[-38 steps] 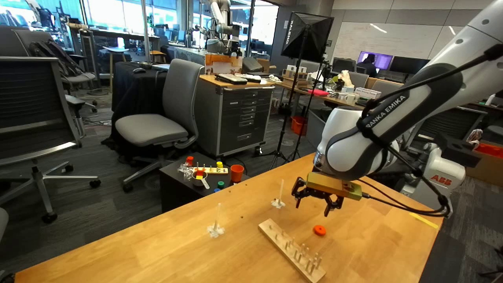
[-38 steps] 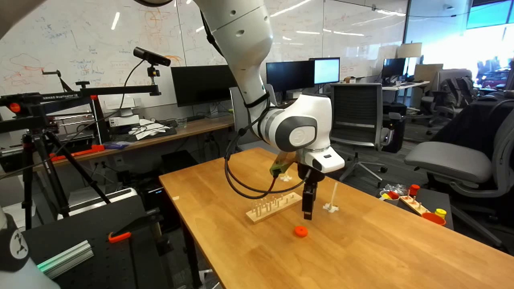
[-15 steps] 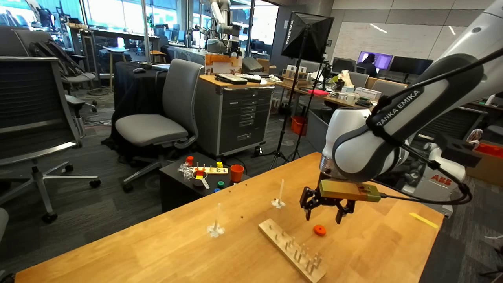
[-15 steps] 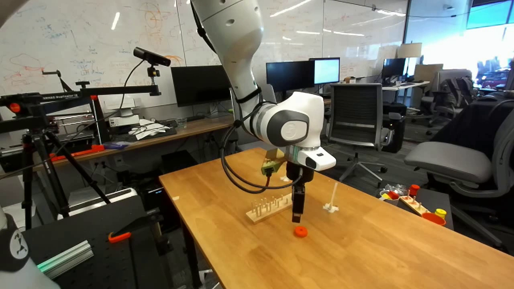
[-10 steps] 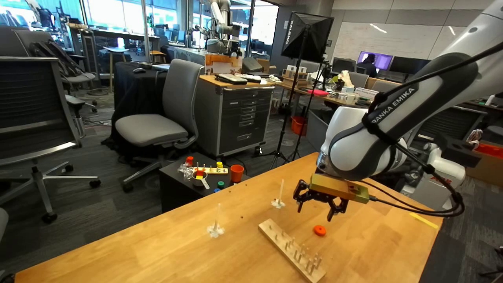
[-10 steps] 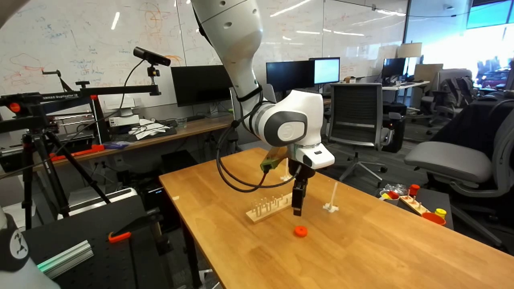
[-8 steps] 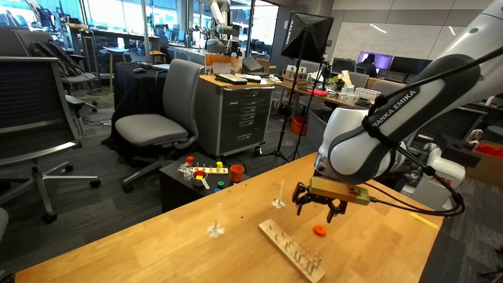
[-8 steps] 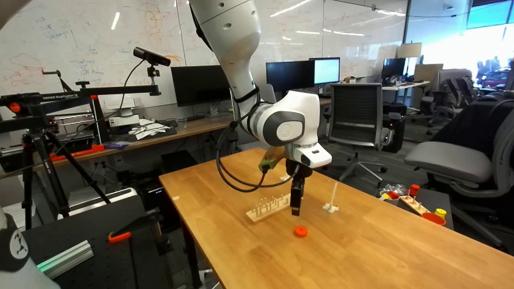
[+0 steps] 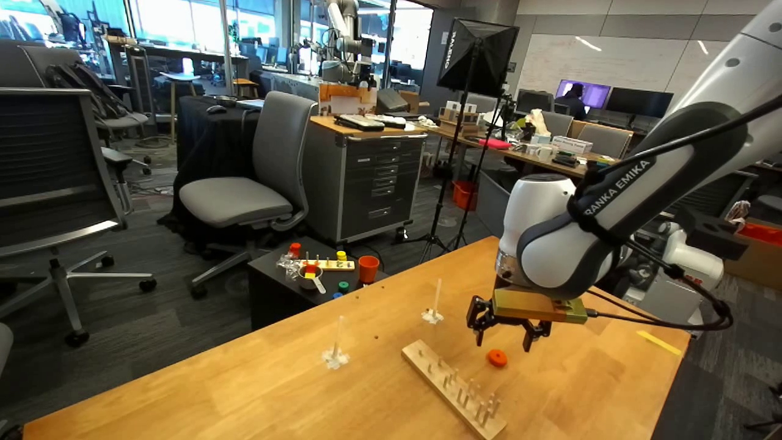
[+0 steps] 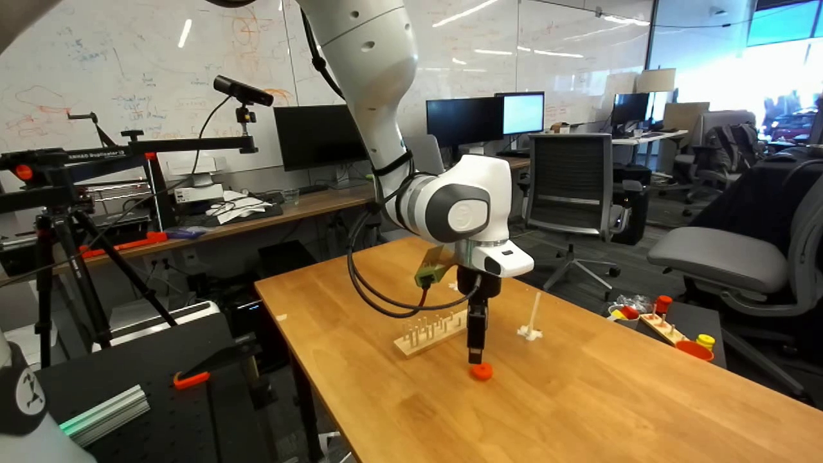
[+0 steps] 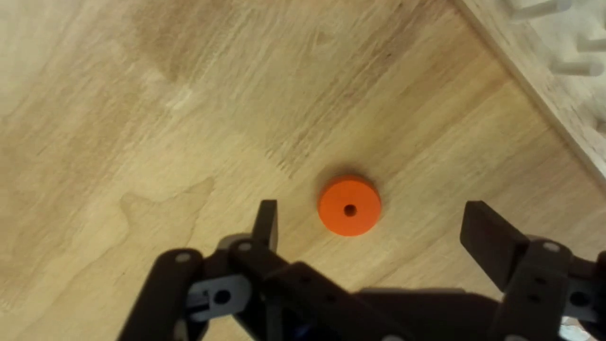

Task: Put the orange thing on the wooden rack

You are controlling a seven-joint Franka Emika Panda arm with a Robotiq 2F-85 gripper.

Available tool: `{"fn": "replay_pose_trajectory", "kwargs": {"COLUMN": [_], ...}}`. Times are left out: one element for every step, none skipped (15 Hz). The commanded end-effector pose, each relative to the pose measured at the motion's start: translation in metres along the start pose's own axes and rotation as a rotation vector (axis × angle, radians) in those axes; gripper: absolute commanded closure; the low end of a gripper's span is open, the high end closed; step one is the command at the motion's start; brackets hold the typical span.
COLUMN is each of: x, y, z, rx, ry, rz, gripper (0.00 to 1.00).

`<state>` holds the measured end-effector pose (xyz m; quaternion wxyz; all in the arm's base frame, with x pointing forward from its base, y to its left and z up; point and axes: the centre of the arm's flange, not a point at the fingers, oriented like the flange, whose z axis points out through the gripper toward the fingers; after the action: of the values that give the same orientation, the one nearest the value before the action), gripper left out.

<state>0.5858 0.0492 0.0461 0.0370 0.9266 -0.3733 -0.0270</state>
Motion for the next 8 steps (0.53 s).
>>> {"fn": "replay_pose_trajectory", "kwargs": {"x": [0.004,0.004,0.003,0.002,0.002,0.001,0.001,0.0], "y": [0.001,0.0,-0.001,-0.002,-0.002,-0.003,-0.003,-0.004], "z": [0.006,0.011,0.015,0.02,0.025,0.028,0.031,0.034], "rx": [-0.031,-0.026,-0.027,-0.029,-0.036,-0.036,-0.042,-0.049], "ry": [0.016,0.022,0.027,0.026,0.025,0.023,0.021,0.01], "rz": [0.002,0.01,0.015,0.017,0.017,0.02,0.02,0.006], "gripper": [0.0,0.0,0.0,0.0,0.0,0.0,0.0,0.0]}}
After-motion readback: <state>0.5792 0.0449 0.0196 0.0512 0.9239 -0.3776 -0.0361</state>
